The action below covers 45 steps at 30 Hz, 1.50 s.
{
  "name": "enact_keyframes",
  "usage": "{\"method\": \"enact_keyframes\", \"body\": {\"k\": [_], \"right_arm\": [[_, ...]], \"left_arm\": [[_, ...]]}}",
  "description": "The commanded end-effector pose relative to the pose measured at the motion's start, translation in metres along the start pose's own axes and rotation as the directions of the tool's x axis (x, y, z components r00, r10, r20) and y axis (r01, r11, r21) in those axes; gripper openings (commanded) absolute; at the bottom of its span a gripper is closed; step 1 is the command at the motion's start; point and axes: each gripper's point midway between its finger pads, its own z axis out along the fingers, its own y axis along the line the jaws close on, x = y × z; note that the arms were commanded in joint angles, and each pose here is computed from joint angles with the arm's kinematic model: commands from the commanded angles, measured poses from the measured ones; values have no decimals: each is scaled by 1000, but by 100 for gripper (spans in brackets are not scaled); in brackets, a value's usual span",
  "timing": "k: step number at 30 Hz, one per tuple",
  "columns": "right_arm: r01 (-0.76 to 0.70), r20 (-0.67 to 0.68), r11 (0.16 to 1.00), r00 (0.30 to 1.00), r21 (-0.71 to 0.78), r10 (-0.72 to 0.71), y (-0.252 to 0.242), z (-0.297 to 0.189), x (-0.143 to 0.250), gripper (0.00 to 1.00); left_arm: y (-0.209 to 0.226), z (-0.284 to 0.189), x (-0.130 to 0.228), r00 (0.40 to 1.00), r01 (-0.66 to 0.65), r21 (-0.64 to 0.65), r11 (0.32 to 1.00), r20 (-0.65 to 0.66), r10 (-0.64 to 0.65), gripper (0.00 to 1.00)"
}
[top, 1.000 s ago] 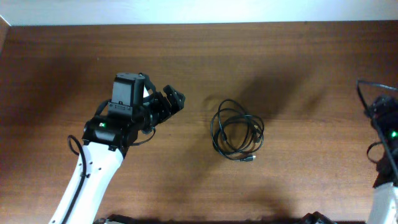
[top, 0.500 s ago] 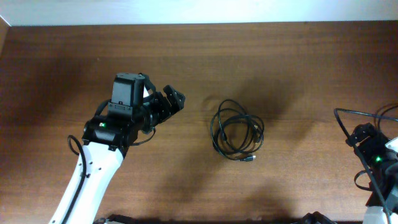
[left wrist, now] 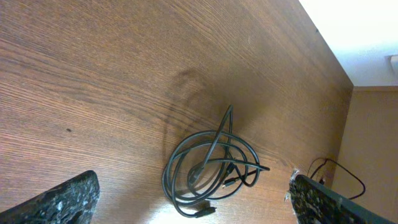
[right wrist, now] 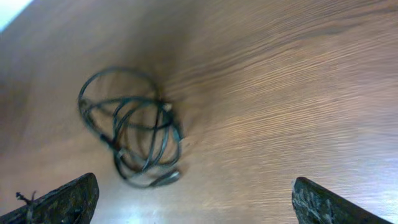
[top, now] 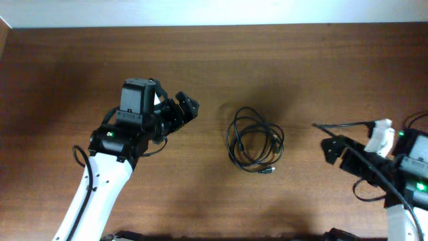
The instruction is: Untangle cables
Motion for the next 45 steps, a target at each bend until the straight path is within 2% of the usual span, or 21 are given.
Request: {"method": "enact_keyframes", "body": {"k": [1,5,11,18,27,30,36,40,41,43,44,45], "right_arm": [[96,-94,993,990,-68,-102,24,20,15,98],[182,-210,973,955,-140,-209,49,52,32,99],[203,-384,968,890,-146,-245,62,108,62,99],[190,-508,974,831,-126,-228,55,145,89,99],[178,-512,977,832,-119,-214,51,169,89,98],[57,-528,997,846,-43,-71,49,169,91,99],[80,-575,996,813,-40,-89,46,168,118,99],[89,-546,994,831,-62,-108,38,179,127,100],[91,-537,994,836,-67,-113,38,181,127,86],[96,-520,992,845,-79,-123,40,183,123,41],[99,-510,991,851,-86,-129,42,185,121,15],[101,-498,990,857,-93,-135,44,186,117,4]], "left_arm": [[0,0,0,1000,-11,4,1000,-3,11,99],[0,0,0,1000,-11,4,1000,-3,11,99],[0,0,0,1000,-11,4,1000,-3,11,99],[0,0,0,1000,-11,4,1000,-3,11,99],[0,0,0,1000,-11,4,1000,-3,11,99],[0,0,0,1000,-11,4,1000,-3,11,99],[0,0,0,1000,-11,4,1000,-3,11,99],[0,0,0,1000,-11,4,1000,-3,11,99],[0,0,0,1000,-11,4,1000,-3,11,99],[-1,0,-1,1000,-12,7,1000,-1,12,99],[-1,0,-1,1000,-12,6,1000,-1,12,99],[1,0,1,1000,-8,-2,1000,-9,8,99]]}}
